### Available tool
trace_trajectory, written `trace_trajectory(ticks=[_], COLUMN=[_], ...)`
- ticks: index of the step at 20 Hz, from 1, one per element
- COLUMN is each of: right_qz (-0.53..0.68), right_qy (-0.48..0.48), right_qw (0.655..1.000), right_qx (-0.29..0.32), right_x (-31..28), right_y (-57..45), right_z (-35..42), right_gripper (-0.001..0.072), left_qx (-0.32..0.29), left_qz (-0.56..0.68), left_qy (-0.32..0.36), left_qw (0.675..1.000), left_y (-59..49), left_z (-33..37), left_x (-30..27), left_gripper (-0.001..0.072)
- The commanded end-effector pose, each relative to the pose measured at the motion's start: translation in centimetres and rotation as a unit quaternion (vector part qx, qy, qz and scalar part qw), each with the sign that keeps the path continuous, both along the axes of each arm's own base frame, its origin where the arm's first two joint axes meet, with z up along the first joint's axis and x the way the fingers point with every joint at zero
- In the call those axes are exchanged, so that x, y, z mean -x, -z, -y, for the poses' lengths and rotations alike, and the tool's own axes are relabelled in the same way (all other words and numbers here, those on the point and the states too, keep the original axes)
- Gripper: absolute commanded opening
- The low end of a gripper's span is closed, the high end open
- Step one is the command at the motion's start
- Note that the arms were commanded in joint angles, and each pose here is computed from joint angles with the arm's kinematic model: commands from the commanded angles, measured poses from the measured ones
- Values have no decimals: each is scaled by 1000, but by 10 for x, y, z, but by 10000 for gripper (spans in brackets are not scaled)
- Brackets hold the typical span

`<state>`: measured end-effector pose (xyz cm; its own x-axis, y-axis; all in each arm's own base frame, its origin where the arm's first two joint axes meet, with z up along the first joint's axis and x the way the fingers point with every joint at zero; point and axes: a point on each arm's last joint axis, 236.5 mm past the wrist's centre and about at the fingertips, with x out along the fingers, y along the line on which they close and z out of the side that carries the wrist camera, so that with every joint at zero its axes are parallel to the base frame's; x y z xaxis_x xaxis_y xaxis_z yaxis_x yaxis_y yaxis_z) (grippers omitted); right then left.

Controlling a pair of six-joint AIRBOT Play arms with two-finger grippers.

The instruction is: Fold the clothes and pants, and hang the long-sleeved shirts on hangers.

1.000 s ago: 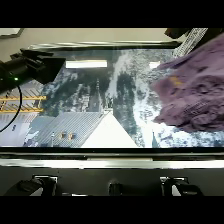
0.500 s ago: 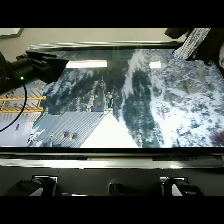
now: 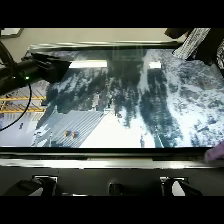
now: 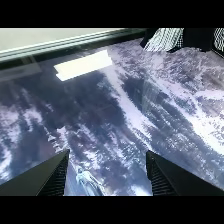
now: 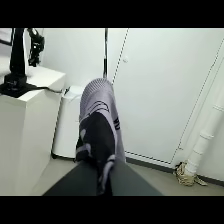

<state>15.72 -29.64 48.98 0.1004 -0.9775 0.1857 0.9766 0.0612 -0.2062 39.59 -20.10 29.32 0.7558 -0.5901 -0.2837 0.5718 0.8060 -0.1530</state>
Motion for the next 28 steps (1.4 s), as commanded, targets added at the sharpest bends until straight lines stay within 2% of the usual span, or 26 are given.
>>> trace_trajectory(ticks=[1, 9, 12, 23, 28], right_qz=[17, 31, 40, 76, 69], right_qy=[-17, -72, -53, -37, 6], right_qw=[999, 995, 994, 991, 994], right_qx=[27, 68, 90, 105, 87], right_x=[-5, -27, -16, -16, -4], right_y=[-13, -34, -45, -77, -66], right_z=[1, -9, -11, -5, 13], right_gripper=[22, 21, 21, 21, 21], left_qx=[-3, 4, 4, 1, 0], left_qz=[-10, -28, -28, -35, -37], left_qy=[0, -4, -4, -3, -2], left_qw=[1000, 1000, 1000, 999, 999], left_y=[9, 19, 19, 25, 26], left_z=[2, 3, 3, 4, 4], left_x=[-6, -11, -11, -14, -13], left_gripper=[550, 550, 550, 550, 550])
